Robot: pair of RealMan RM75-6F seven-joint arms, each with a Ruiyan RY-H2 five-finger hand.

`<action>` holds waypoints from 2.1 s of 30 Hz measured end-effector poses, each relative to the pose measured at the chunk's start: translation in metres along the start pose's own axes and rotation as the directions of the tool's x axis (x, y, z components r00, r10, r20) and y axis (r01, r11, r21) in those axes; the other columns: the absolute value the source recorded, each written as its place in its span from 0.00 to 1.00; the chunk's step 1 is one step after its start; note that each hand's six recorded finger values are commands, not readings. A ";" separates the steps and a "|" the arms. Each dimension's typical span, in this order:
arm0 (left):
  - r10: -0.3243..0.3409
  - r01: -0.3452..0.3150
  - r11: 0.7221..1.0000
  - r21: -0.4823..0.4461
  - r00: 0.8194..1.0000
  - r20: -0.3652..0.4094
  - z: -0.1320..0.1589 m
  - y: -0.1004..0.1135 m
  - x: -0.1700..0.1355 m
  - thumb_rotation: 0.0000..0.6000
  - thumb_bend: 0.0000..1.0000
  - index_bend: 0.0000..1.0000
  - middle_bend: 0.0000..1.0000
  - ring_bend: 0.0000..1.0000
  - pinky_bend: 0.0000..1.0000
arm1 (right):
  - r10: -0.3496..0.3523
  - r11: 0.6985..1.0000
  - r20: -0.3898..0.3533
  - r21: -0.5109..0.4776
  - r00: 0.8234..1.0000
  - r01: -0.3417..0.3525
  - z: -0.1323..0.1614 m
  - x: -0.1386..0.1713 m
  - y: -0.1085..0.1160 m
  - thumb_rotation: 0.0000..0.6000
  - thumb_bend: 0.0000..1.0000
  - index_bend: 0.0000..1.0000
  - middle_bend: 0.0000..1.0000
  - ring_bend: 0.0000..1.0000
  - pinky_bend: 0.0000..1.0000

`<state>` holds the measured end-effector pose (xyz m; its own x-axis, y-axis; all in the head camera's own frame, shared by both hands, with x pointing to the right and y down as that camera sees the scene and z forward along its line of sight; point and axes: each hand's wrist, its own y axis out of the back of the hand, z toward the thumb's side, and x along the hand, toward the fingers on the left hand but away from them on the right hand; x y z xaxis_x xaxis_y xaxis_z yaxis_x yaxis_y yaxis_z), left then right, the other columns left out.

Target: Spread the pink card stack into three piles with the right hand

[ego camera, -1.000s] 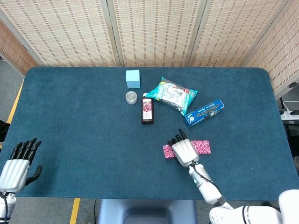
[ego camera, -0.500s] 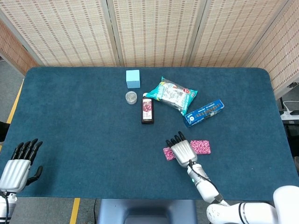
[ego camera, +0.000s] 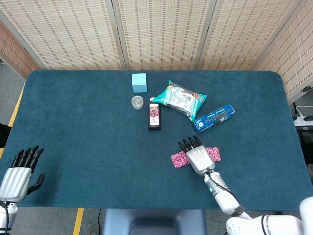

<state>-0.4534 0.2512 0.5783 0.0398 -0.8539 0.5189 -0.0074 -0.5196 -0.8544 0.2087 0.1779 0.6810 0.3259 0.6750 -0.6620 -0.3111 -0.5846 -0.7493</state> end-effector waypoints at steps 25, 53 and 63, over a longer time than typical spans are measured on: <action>-0.012 0.012 1.000 0.012 1.000 0.006 0.003 -0.004 -0.001 1.00 0.43 0.00 0.00 0.00 0.05 | 0.118 0.993 0.122 -0.014 0.985 -0.117 -0.071 0.007 -0.045 1.00 0.27 0.22 0.18 0.04 0.00; -0.018 0.018 1.000 0.014 1.000 -0.001 0.002 -0.005 0.003 1.00 0.43 0.00 0.00 0.00 0.05 | 0.127 0.992 0.130 -0.017 0.983 -0.126 -0.065 0.000 -0.048 1.00 0.27 0.28 0.23 0.09 0.04; -0.024 0.024 1.000 0.016 1.000 -0.001 0.002 -0.006 0.003 1.00 0.43 0.00 0.00 0.00 0.05 | 0.096 0.995 0.152 -0.010 0.984 -0.096 -0.063 -0.003 -0.048 1.00 0.27 0.47 0.35 0.21 0.16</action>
<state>-0.4511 0.2514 0.5850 0.0393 -0.8410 0.5396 0.0090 -0.5397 -0.8418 0.2792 0.1759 0.7178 0.1545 0.6761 -0.7204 -0.3322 -0.6511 -0.6824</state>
